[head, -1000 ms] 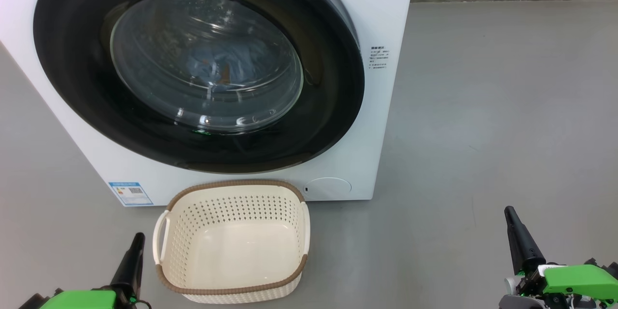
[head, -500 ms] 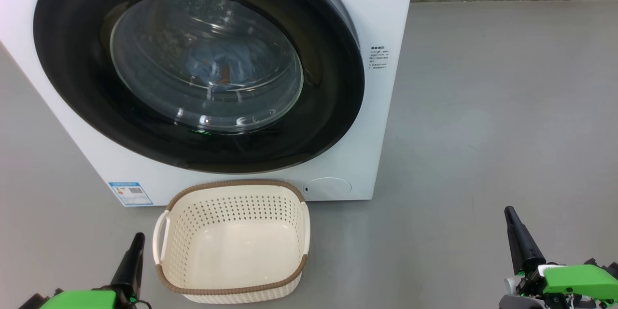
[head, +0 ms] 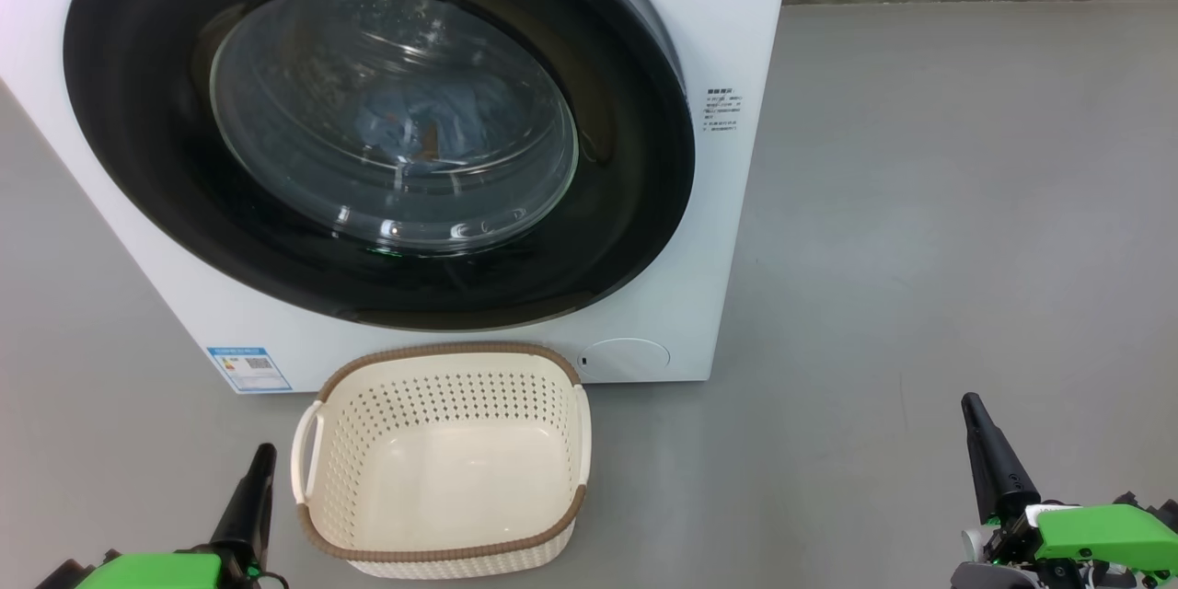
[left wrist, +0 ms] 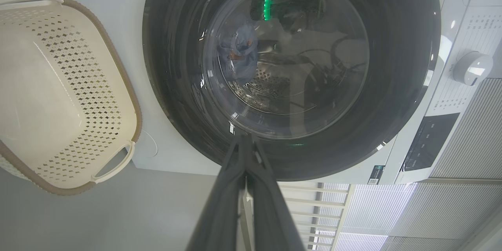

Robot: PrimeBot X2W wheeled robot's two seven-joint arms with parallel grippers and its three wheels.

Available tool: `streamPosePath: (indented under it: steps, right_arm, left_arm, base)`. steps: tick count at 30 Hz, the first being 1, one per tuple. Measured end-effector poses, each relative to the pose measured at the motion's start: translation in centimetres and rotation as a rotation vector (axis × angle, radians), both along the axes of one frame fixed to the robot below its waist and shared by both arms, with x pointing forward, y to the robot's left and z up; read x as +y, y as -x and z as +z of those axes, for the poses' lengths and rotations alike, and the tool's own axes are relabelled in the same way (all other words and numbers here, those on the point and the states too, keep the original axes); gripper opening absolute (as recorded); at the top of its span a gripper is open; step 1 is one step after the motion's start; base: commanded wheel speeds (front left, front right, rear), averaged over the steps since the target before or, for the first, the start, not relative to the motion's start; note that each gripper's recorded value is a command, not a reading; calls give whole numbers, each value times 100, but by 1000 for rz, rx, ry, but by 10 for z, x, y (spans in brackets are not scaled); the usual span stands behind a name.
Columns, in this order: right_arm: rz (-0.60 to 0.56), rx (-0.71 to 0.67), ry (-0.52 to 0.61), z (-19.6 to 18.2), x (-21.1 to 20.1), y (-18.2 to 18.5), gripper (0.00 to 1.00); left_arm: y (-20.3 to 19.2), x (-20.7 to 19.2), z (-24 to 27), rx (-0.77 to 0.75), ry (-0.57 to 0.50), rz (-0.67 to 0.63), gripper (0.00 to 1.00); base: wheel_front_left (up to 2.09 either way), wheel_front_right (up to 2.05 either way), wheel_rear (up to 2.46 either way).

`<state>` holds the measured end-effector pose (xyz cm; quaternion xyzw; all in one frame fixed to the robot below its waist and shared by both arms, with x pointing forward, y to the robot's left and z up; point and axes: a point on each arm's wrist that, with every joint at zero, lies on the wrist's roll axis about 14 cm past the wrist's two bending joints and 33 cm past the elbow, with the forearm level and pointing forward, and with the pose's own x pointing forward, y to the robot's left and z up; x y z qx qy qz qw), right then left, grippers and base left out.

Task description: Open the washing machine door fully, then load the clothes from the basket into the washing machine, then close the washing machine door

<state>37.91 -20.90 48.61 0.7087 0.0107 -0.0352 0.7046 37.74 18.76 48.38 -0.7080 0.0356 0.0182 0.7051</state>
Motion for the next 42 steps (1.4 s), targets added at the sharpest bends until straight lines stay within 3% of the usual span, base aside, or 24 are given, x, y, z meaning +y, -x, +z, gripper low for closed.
streamPosePath:
  steps: [42]
  right_arm:
    - [0, 0, 0, 0, 0, 0, 0]
  left_arm:
    - [0, 0, 0, 0, 0, 0, 0]
  base:
    - [0, 0, 0]
